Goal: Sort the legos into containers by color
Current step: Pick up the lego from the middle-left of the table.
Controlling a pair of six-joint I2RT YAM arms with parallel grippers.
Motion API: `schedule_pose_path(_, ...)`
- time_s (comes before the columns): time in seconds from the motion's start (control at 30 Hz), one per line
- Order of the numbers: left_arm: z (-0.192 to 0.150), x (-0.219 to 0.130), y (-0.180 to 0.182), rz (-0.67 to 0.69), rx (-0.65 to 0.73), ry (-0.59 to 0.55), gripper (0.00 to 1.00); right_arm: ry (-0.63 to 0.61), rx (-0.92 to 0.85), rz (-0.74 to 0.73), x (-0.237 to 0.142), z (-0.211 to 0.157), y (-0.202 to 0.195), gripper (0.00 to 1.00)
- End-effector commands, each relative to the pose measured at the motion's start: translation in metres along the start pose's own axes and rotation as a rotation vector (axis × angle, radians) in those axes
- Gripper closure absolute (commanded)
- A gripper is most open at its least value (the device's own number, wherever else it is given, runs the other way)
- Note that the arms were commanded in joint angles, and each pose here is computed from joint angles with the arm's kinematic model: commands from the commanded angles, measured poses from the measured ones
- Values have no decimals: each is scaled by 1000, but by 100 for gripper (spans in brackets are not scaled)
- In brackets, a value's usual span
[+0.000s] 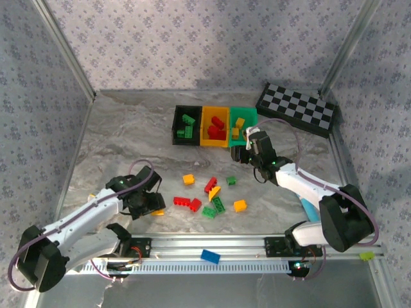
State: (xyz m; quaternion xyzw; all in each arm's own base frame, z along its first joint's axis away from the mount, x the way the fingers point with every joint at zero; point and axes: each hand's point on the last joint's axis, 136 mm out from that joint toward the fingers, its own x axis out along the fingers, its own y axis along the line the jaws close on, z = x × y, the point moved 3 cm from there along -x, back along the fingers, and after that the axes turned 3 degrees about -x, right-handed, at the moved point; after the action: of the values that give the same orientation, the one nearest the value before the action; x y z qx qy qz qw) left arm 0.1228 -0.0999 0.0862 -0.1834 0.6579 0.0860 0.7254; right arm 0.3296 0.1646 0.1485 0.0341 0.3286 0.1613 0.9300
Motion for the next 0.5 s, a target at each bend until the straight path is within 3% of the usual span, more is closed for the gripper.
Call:
schedule_pose_path(0.0, 0, 1, -7, -4, -33, 26, 29, -1, 17, -4, 0, 0, -3, 38)
schedule_pose_path(0.47, 2, 22, -28, 84, 99, 64, 28, -2, 19, -9, -2, 0, -5, 38)
